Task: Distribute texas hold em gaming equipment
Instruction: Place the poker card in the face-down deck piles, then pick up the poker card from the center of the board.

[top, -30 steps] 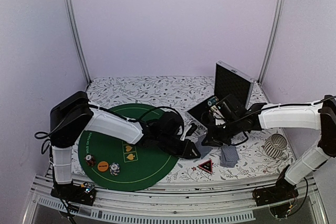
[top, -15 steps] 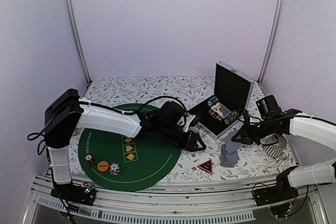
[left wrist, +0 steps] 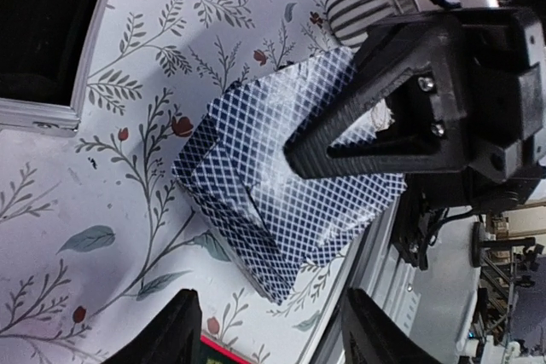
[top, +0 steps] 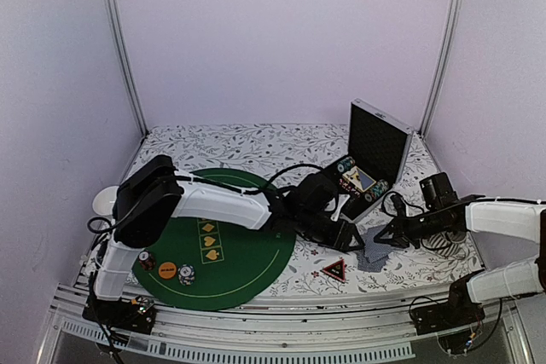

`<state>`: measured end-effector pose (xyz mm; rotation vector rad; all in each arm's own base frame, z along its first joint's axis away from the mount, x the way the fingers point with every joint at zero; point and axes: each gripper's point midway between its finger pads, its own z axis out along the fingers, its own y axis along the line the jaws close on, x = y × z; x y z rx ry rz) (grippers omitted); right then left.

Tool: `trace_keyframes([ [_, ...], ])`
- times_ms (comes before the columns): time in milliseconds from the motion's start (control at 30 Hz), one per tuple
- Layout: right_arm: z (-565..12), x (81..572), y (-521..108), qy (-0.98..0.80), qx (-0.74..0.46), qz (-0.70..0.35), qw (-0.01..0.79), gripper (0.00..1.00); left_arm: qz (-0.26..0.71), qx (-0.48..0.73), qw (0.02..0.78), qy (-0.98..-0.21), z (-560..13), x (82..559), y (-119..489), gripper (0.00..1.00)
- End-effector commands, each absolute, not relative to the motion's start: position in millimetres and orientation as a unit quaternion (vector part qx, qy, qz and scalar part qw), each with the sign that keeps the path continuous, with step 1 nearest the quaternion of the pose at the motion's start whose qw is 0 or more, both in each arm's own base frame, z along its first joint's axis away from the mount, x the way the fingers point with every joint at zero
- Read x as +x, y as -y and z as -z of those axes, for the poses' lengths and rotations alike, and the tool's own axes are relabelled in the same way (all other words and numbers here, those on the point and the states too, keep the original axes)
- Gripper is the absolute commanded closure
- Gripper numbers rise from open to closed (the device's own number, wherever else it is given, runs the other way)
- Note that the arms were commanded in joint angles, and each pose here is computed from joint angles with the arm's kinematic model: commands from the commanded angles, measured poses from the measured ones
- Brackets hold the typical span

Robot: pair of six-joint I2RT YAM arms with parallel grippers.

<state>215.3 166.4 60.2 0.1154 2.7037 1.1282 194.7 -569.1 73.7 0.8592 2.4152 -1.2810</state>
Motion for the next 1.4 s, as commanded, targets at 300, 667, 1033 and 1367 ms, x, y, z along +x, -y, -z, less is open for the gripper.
trace_keyframes([
  [300,-45.0,210.3,-166.6,-0.916,0.046,-0.388,0.092,0.77,0.434,0.265,0.118,-0.853,-39.9,194.9,578.7,0.46],
  [667,-68.7,224.7,-148.7,-0.937,0.061,-0.323,0.119,0.68,0.441,0.271,0.118,-0.847,-36.9,192.9,584.8,0.49],
  [1033,-87.8,229.7,-123.6,-0.958,0.092,-0.230,0.147,0.21,0.439,0.280,0.127,-0.844,-49.5,193.5,585.4,0.49],
  [1367,-64.0,213.7,-144.6,-0.980,0.079,-0.141,0.117,0.01,0.400,0.295,0.184,-0.848,-93.6,215.3,527.4,0.40],
])
